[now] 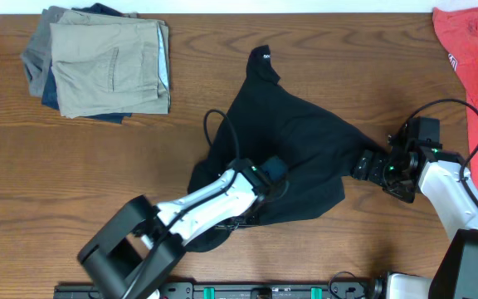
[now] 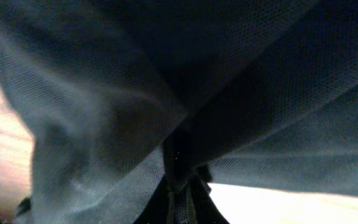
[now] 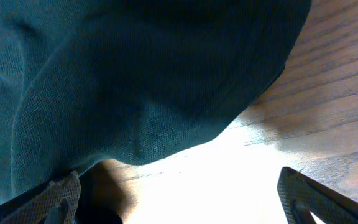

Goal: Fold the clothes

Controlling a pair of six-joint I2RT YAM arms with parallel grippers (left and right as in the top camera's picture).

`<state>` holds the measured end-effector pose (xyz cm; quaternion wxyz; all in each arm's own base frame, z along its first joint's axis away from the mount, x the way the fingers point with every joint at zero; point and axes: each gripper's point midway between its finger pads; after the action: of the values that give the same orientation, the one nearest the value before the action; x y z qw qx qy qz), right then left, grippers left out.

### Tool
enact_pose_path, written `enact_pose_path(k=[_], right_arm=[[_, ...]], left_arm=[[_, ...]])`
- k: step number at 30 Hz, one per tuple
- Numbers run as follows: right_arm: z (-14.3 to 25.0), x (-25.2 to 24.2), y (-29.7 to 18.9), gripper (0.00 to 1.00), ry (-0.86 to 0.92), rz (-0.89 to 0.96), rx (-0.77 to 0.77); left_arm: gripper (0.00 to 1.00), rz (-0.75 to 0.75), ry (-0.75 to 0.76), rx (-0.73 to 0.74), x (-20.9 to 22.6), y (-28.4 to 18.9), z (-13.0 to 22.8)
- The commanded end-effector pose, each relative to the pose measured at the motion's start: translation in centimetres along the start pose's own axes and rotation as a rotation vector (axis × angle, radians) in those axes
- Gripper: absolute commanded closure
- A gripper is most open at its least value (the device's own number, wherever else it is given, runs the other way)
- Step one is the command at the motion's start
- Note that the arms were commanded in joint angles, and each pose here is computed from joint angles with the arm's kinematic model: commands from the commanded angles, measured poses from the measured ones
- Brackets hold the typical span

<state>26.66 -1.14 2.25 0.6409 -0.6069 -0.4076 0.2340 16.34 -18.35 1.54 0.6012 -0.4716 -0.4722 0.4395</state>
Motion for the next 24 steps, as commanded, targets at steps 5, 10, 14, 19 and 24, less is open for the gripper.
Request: enact_pose_path(k=[5,10,14,19,24], right_arm=[[0.1,0.0,0.1,0.01,-0.006,-0.001,0.006],[0.1,0.0,0.1,0.01,-0.006,-0.001,0.006],[0.1,-0.1,0.1,0.01,-0.006,0.000,0.008],[0.1,-0.1,0.1,0.01,-0.005,0.000,0.009],[0.2,-0.1,0.1,0.01,-0.005,0.000,0.009]], left_arm=[[0.94,0.017,-0.058,-0.084,2.3,-3.8,-0.6],[0.94,0.040,-0.074,-0.105,4.1,-5.6,-0.3],[0.94,0.040,-0.091,-0.112,5.5,-6.5,0.0],[0.93,0.019,-0.109,-0.106,6.9,-6.8,0.2],[0.84,0.014,-0.099,-0.101,7.2,-6.7,0.3]])
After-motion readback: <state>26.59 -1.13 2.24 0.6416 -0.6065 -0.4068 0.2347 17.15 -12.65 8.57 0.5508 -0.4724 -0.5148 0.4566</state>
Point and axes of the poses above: each gripper's point midway between its finger pads, its own y axis out along the fingers, its own x axis along the line the jaws close on, z = x × y, and after that the axes turned 11 degrees about y, right-handed
